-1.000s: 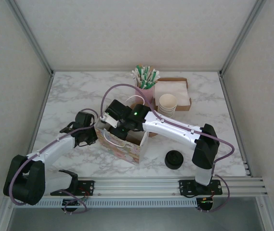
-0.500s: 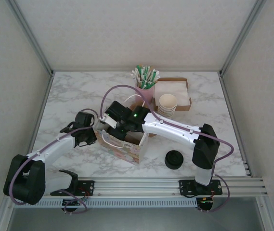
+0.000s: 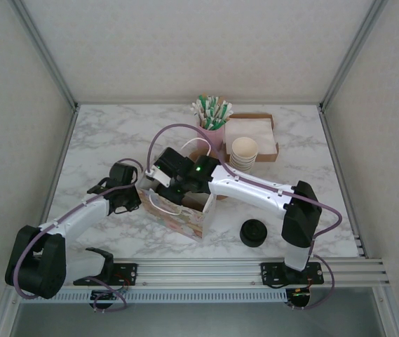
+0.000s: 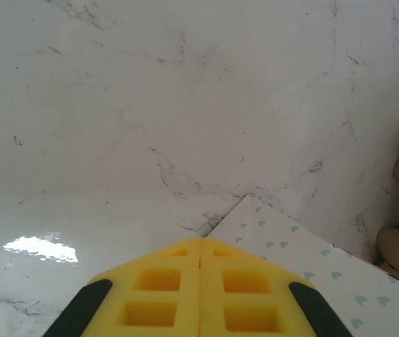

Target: Pack the takeout coffee

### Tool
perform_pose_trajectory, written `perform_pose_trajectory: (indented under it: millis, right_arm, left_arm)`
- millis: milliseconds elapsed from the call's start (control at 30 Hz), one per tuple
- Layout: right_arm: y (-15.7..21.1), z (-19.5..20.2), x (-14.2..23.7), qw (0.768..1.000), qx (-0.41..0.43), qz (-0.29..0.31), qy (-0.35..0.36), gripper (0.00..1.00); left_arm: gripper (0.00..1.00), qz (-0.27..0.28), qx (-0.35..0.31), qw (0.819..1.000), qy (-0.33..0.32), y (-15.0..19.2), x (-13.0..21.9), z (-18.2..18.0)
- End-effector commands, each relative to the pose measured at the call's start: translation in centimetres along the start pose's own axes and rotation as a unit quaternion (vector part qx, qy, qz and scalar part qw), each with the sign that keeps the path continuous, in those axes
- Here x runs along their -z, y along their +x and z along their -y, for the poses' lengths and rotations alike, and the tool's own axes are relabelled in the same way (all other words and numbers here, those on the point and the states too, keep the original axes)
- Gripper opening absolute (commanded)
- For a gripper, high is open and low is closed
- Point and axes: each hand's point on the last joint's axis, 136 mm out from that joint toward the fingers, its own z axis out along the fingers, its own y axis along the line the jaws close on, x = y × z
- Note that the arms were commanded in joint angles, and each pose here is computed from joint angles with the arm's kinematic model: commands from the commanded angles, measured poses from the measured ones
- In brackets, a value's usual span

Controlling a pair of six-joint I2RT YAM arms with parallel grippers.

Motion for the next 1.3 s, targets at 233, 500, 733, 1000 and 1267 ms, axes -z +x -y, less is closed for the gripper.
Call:
perform_pose_trajectory:
  millis: [233, 500, 733, 1000, 1267]
  right_arm:
    - [-3.0, 0.5, 1.2, 0.998, 0.000, 0.067, 0.007, 0.38]
    - [1.1, -0.2, -2.0, 1.000, -0.010, 0.006, -0.004, 0.38]
    - [4.6, -0.4, -3.0, 0.999, -0.014, -0.049, -0.004, 0.38]
    - [5.6, 0.6, -2.5, 0.995, 0.001, -0.092, 0.025, 0.38]
    - [3.3, 0.7, -0.6, 0.996, -0.006, -0.081, 0.028, 0.38]
  left_arm:
    - [0.06, 0.000, -0.013, 1.000, -0.016, -0.1, 0.0, -0.1]
    - [0.06, 0.000, -0.014, 1.000, -0.019, -0.1, 0.1, -0.2]
    - [0.06, 0.000, -0.014, 1.000, -0.021, -0.1, 0.1, -0.2]
    - [0.05, 0.002, -0.016, 1.000, -0.025, -0.2, 0.1, -0.4]
    - [0.05, 0.004, -0.017, 0.999, -0.027, -0.2, 0.2, -0.4]
